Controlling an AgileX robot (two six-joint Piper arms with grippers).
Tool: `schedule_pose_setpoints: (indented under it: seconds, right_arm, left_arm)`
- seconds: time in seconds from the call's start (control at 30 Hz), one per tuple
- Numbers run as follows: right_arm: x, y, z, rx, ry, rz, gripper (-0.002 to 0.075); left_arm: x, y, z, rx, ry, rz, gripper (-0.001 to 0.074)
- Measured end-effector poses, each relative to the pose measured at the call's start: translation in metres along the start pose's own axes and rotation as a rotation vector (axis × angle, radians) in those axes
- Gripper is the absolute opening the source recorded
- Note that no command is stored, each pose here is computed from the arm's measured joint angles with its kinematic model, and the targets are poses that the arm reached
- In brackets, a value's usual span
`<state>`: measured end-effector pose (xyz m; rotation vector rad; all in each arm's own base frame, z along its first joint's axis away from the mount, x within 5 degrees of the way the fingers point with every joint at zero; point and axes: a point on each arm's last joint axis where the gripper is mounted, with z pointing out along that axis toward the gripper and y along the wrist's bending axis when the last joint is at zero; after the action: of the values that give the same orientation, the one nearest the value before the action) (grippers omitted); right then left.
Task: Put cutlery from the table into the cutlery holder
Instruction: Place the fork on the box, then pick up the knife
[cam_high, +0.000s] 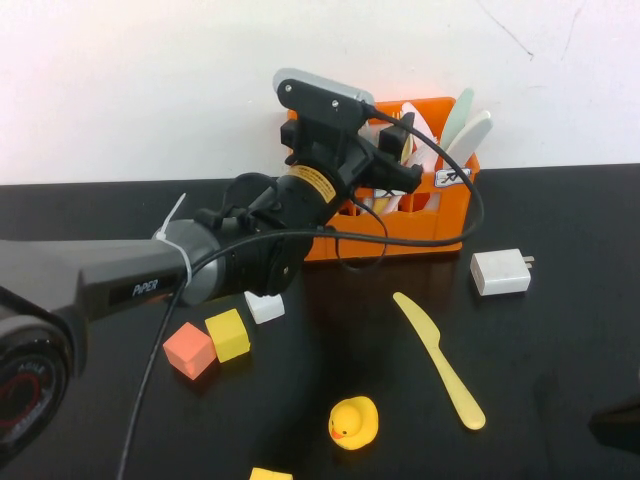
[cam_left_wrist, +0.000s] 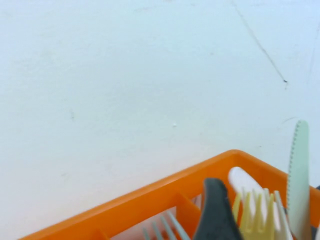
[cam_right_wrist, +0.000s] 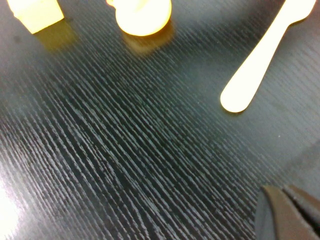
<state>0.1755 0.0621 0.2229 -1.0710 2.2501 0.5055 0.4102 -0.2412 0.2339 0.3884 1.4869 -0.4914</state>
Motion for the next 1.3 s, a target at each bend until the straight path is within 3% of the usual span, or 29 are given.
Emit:
schedule_pose_setpoints:
  seconds: [0.13,0.23,0.33,0.43,0.6,0.83,1.17,1.3]
  right_arm:
    - [0.000,0.000,0.000,0.000,-0.001,0.001,-0.0002]
    - [-0.001,0.000,0.000,-0.001,-0.013,0.013,-0.0002]
    - [-0.003,0.000,0.000,-0.004,-0.028,0.029,-0.0002]
    - [-0.004,0.001,0.000,-0.010,-0.044,0.045,-0.0002]
    - [-0.007,0.003,0.000,-0.031,-0.076,0.080,-0.0002]
    - [-0.010,0.007,0.000,-0.084,-0.109,0.120,-0.0002]
    - [-0.022,0.017,0.029,-0.228,0.059,0.047,-0.0002]
    - [-0.030,0.011,0.039,-0.221,0.157,0.028,-0.0002]
  left_arm:
    - [-0.008,0.000,-0.001,-0.008,-0.017,-0.011,0.0384]
    - [-0.032,-0.001,-0.007,-0.008,-0.063,-0.012,0.0265]
    - [-0.074,-0.003,-0.020,-0.005,-0.120,-0.052,0.0092]
    - [-0.111,-0.006,-0.038,-0.007,-0.091,-0.179,0.0027]
    - [-0.136,-0.007,-0.071,-0.076,0.181,-0.307,0.0003]
    - [-0.135,-0.007,-0.115,-0.174,0.592,-0.283,0.0000]
    - [-0.161,-0.019,-0.187,-0.077,0.595,-0.294,-0.0001]
    - [-0.144,-0.020,-0.222,-0.079,0.625,-0.275,-0.0001]
